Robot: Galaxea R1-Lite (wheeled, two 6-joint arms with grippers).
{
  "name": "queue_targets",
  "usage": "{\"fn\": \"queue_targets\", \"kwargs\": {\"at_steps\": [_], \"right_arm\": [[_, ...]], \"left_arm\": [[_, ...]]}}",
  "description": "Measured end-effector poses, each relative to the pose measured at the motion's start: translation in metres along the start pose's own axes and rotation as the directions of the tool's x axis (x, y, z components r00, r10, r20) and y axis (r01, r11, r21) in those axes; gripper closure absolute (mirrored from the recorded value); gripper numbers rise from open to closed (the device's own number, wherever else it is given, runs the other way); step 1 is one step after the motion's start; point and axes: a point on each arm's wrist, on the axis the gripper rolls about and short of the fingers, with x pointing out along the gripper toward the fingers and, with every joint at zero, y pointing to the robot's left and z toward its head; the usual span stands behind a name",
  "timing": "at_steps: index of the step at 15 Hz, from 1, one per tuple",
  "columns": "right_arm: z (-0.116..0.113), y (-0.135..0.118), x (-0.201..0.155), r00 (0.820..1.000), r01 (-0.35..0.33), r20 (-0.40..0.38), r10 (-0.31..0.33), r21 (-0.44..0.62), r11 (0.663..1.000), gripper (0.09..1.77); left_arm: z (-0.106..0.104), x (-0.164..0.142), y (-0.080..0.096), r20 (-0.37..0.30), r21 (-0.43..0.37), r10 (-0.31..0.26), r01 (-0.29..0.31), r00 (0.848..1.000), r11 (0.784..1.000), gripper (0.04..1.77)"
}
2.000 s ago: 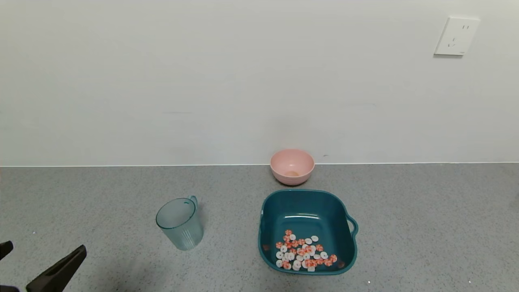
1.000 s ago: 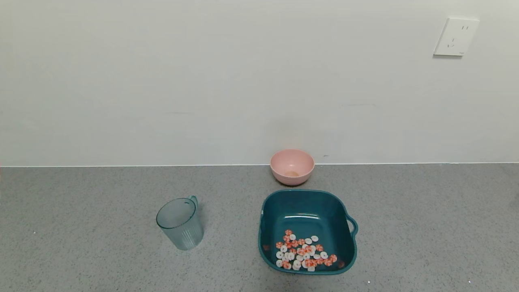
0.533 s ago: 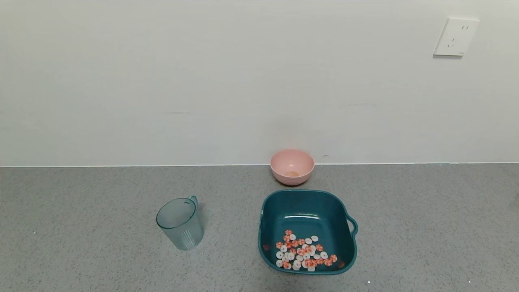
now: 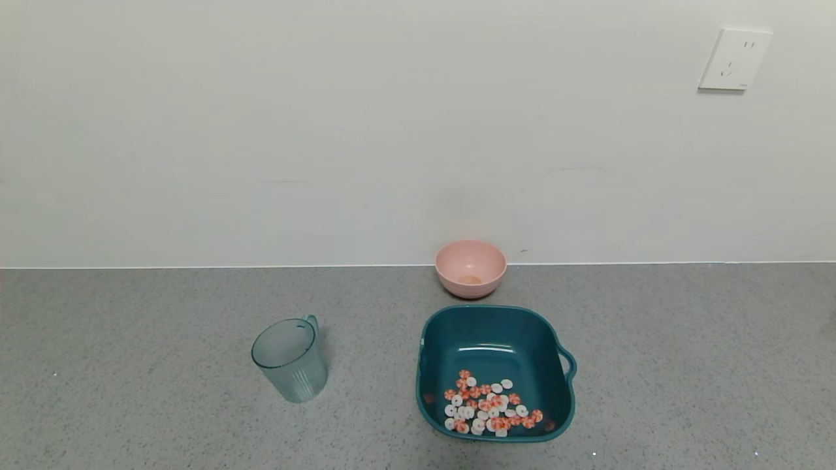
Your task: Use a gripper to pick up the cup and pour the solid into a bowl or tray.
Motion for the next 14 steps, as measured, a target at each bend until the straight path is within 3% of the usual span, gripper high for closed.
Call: {"fn": "queue_targets", "kwargs": {"at_steps": [3,5,14], "right_arm": [[0.000,0.000,0.000,1.000,-0.001,0.000,0.001,0.000,1.000,0.15],[0.000,0.000,0.000,1.000,-0.001,0.000,0.001,0.000,1.000,0.15],[0.000,0.000,0.000,1.000,0.000,0.000,0.000,0.000,1.000,0.15]], "left_arm": [[-0.016,-0.001,0.000,-0.155,-0.029,0.055,-0.060,0.986,0.998,0.09],[-0.011,-0.001,0.001,-0.110,-0.059,0.068,-0.075,0.992,0.995,0.09],[-0.012,0.000,0.001,-0.115,-0.056,0.069,-0.075,0.991,0.996,0.09]]}}
